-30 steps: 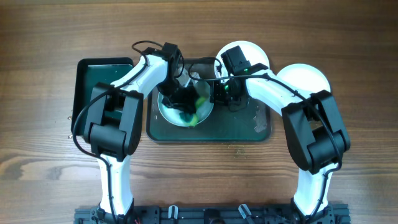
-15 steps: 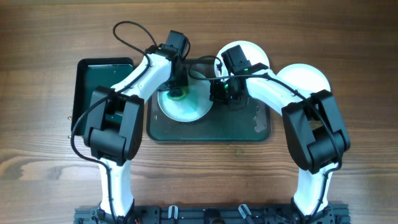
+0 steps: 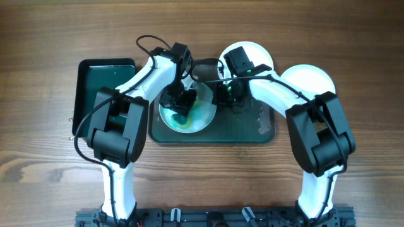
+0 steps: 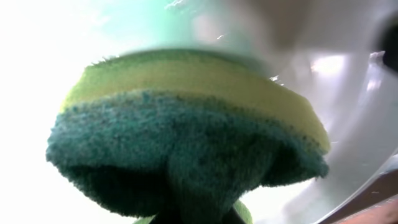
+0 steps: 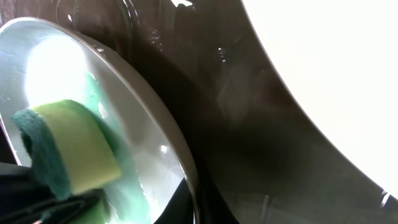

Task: Clean dirty plates on tray and stack at the side
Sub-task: 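Scrub the centered plate with the sponge while the right gripper holds its rim, then lift the plate with the right gripper and stack it on the side plate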

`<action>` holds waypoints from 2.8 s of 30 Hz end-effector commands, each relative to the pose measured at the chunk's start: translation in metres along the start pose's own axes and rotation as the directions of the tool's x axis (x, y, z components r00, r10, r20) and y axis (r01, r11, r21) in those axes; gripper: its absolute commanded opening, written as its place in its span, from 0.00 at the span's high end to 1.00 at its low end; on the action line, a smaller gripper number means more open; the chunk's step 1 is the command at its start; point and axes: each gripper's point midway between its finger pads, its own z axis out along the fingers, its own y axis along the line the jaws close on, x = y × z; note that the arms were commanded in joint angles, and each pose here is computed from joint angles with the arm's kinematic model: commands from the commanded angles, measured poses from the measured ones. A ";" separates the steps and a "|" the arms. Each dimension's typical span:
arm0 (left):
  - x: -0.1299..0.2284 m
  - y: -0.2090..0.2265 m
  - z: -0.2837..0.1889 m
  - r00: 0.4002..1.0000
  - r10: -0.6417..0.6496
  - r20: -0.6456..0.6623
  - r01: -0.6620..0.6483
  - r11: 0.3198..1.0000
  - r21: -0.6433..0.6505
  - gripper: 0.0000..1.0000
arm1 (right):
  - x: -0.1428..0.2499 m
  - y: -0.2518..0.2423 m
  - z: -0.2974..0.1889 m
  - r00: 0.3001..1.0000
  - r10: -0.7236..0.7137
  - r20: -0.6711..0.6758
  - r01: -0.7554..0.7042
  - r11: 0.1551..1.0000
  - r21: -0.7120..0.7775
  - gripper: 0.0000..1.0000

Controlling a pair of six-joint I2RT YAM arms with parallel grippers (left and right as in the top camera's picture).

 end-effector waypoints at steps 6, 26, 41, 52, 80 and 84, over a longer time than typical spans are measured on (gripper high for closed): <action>-0.065 -0.028 0.015 0.970 0.043 0.240 -0.072 0.991 0.112 0.96 | -0.004 -0.005 0.003 1.000 0.020 0.005 -0.020 1.000 0.014 0.96; -0.033 0.074 -0.080 0.847 -0.425 0.318 0.527 0.746 -0.408 0.96 | -0.002 0.001 0.002 1.000 -0.008 -0.008 0.008 1.000 -0.015 0.96; -0.056 0.094 -0.133 0.800 -0.476 0.366 0.566 0.801 -0.195 0.96 | -0.002 0.004 -0.116 0.900 -0.336 0.277 0.129 0.813 0.568 0.96; -0.056 0.094 -0.133 0.799 -0.476 0.369 0.566 0.801 -0.193 0.96 | 0.017 0.043 -0.231 0.616 -0.698 0.364 -0.042 0.432 0.901 0.96; -0.055 0.087 -0.130 0.805 -0.485 0.342 0.559 0.813 -0.164 0.96 | 0.053 0.087 -0.160 0.669 -0.692 0.271 0.316 0.595 0.738 0.96; -0.052 0.085 -0.129 0.808 -0.489 0.329 0.558 0.814 -0.163 0.96 | 0.052 0.078 -0.131 0.855 -0.465 0.229 0.356 0.849 0.391 0.96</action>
